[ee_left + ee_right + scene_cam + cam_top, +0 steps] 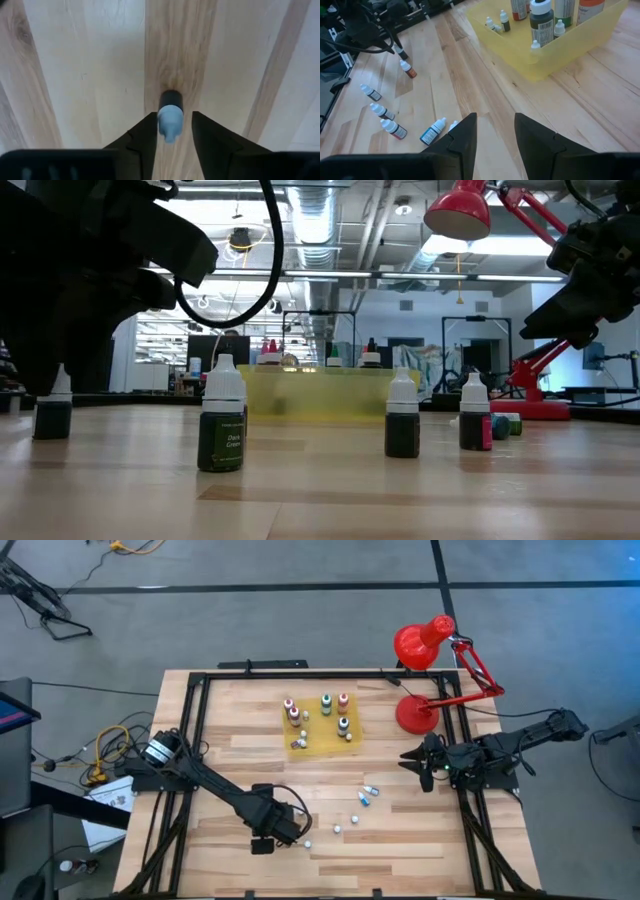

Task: Pick & Place food coloring
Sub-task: Put the small white food coloring in the bin

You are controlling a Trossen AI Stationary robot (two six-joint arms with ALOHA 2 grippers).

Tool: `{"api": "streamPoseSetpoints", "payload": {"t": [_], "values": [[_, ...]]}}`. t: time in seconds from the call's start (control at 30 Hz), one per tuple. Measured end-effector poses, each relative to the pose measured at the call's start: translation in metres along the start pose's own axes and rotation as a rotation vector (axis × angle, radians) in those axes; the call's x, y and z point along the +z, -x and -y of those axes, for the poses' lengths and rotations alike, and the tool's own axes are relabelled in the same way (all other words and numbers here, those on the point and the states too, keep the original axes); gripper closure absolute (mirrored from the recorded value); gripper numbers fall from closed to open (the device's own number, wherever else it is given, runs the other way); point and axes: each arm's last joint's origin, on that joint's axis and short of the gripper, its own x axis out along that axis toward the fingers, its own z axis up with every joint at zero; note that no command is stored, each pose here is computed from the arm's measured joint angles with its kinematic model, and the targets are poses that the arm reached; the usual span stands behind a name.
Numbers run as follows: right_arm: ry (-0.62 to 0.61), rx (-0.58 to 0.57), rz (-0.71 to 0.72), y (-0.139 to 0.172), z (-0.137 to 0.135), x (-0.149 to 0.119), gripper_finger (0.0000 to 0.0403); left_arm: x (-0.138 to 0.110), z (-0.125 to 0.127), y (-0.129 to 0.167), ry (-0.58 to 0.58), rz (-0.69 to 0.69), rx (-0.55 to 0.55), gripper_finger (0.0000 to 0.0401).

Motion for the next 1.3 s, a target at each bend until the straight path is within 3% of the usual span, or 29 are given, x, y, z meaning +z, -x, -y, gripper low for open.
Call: {"api": "streamPoseSetpoints", "payload": {"t": [0.37, 0.53, 0.7, 1.0, 1.3], "values": [[0.0, 0.0, 0.0, 0.0, 0.0, 0.0, 0.0281, 0.002, -0.002, 0.0, 0.003, 0.001, -0.001, 0.0363], [0.0, 0.0, 0.0, 0.0, 0.0, 0.0, 0.0281, 0.01, -0.013, 0.01, 0.039, 0.001, 0.006, 0.0355], [0.0, 0.0, 0.0, 0.0, 0.0, 0.0, 0.0281, 0.024, -0.03, 0.043, -0.005, 0.036, 0.092, 0.0351], [0.0, 0.0, 0.0, 0.0, 0.0, 0.0, 0.0281, 0.066, -0.107, 0.104, -0.043, 0.214, 0.242, 0.0354], [0.0, 0.0, 0.0, 0.0, 0.0, 0.0, 0.0281, 0.105, -0.207, 0.097, 0.053, 0.377, 0.241, 0.0355]]}}
